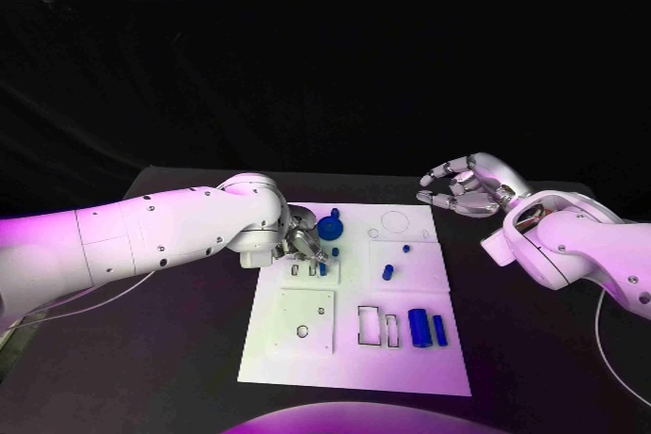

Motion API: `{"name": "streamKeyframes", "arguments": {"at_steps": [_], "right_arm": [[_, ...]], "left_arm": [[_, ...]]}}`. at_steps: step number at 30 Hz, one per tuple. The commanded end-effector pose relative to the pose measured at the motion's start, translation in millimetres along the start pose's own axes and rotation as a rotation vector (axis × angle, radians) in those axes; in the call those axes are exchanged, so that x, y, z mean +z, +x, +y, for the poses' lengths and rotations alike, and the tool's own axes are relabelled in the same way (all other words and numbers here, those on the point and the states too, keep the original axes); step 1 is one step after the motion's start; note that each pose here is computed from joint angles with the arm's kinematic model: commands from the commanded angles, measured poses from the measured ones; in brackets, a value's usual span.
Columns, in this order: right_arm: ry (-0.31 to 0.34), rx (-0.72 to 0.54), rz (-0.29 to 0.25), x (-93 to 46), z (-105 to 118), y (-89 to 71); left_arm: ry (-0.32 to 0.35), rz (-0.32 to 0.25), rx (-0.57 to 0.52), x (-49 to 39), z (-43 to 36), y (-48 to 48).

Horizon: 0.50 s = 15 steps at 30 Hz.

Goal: Assemble the parts on the task board

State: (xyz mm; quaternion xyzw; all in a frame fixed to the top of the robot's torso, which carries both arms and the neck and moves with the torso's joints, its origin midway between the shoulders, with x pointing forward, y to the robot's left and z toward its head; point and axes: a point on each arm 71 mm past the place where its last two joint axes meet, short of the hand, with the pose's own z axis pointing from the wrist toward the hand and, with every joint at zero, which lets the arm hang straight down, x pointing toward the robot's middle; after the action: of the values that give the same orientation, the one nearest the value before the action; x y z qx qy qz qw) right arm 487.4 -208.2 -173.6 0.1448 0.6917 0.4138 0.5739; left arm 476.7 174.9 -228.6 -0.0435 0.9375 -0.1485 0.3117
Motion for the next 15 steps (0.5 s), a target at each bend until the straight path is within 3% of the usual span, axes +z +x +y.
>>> {"name": "streamKeyframes", "arguments": {"at_steps": [1, 15], "right_arm": [[-0.001, -0.005, 0.022, 0.2, 0.2, 2.5], [0.002, -0.003, 0.032, 0.5, -0.2, 4.2]], "left_arm": [[0.012, 0.028, 0.007, 0.4, -2.7, 2.2], [0.013, 0.027, 0.005, 2.8, -3.8, 2.4]]}}
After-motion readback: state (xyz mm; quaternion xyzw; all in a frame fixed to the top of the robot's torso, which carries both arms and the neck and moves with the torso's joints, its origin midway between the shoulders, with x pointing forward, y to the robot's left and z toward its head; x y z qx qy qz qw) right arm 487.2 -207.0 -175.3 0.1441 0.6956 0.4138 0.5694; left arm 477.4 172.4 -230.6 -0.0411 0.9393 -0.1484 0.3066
